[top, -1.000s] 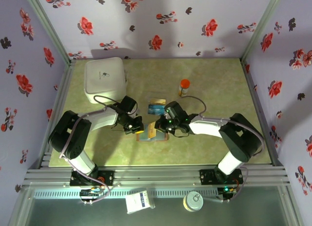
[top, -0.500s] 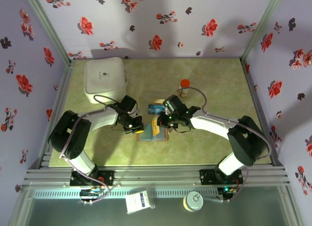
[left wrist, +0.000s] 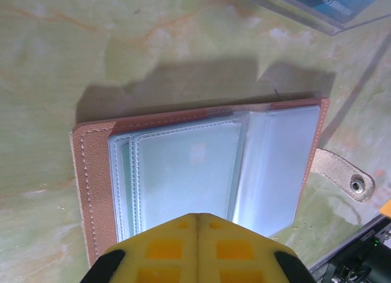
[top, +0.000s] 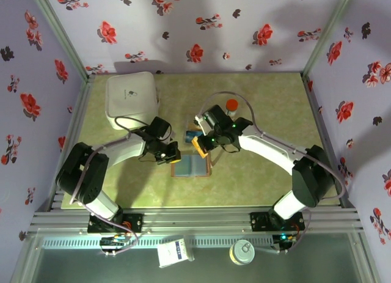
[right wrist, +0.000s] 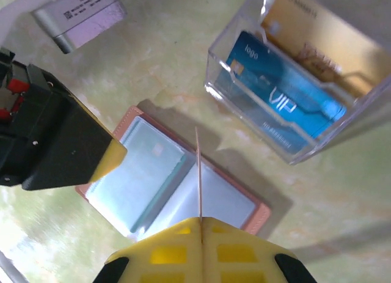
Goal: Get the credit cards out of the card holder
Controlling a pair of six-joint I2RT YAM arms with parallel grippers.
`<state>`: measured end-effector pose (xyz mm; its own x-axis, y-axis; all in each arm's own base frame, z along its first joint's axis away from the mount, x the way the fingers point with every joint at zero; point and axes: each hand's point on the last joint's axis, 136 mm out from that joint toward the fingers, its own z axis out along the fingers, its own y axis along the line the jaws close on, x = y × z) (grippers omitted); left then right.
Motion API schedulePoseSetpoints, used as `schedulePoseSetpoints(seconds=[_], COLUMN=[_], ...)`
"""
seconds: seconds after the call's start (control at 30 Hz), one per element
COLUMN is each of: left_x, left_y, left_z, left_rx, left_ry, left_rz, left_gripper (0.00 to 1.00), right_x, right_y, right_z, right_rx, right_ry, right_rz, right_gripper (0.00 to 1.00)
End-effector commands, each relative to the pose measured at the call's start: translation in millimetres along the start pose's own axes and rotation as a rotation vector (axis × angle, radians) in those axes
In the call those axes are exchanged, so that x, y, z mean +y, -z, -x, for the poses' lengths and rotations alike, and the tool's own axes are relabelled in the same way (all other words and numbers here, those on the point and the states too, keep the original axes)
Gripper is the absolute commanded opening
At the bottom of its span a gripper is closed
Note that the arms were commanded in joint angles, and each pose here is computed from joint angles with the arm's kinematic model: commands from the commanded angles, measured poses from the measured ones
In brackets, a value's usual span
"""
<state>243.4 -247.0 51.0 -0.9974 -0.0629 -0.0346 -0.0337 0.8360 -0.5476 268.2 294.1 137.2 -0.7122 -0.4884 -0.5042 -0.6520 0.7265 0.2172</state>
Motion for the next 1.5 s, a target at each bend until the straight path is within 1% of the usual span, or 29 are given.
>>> schedulePoseSetpoints(seconds=[0.0, 0.2, 0.47, 0.77, 1.0, 1.23, 1.47], left_x=[3.8, 15.8, 23.6, 29.3, 34.2, 38.0, 41.1], left_y=[10.0, 16.8, 21.7, 28.7, 28.4, 26.5, 25.3], left_z=[4.2, 2.9, 0.8, -1.0, 2.0, 5.1, 6.5], left_rx=[-0.042, -0.062, -0.072, -0.094, -0.092, -0.087, -0.079], left_ry=[0.009, 0.031, 0.049, 0.056, 0.072, 0.082, 0.087], left_rz=[0.002, 0.014, 0.023, 0.03, 0.041, 0.049, 0.057], left_gripper=[0.01, 0.02, 0.02, 0.07, 0.07, 0.08, 0.08], right_x=[-15.0, -23.8, -33.2, -52.0, -58.9, -61.2, -65.0], right_y=[1.9, 3.9, 2.9, -16.4, -33.8, -50.8, -64.3], right_z=[-5.4, 4.0, 37.7, 75.3, 88.0, 86.8, 76.7], right_rx=[0.079, 0.138, 0.175, 0.19, 0.207, 0.226, 0.263], right_ry=[0.283, 0.527, 0.646, 0.677, 0.692, 0.688, 0.672], right_rz=[-0.05, -0.042, 0.044, 0.106, 0.144, 0.183, 0.202], right_gripper=[0.0, 0.0, 0.0, 0.0, 0.0, 0.0, 0.0])
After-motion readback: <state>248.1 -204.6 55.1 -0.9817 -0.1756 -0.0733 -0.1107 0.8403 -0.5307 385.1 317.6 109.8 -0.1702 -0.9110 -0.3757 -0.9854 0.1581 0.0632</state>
